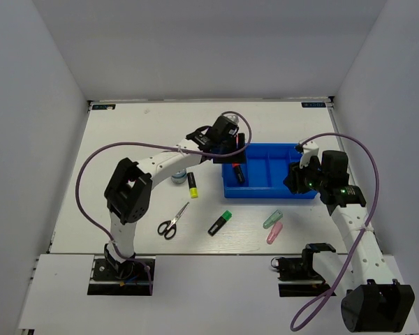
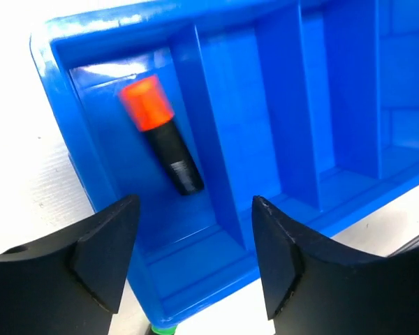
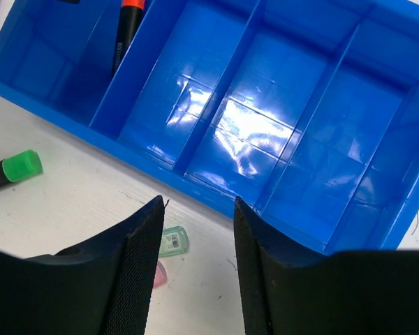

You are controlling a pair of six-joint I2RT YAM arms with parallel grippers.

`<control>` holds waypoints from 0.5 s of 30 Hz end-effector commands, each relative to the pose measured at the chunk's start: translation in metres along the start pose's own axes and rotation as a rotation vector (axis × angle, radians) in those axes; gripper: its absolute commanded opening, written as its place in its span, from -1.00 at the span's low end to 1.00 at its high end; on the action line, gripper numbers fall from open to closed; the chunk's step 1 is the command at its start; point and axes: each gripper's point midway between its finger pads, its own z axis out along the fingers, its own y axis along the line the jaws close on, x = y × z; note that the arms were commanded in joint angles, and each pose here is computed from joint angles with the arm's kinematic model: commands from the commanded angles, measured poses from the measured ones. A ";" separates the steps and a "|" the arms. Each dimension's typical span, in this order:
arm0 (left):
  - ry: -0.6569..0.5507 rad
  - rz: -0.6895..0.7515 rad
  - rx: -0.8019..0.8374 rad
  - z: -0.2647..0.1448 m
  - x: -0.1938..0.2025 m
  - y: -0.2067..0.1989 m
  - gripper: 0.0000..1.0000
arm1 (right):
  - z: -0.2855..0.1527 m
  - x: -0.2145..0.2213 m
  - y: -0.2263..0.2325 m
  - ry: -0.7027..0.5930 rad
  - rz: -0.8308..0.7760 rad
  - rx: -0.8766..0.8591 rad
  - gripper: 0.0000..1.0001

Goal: Sort the stationery into containers
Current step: Place the stationery into the container, then grab a piece of stationery with the left arm

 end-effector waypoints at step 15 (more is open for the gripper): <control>-0.092 -0.061 -0.577 -0.131 -0.001 0.182 0.63 | 0.001 -0.004 0.000 -0.017 -0.013 -0.006 -0.03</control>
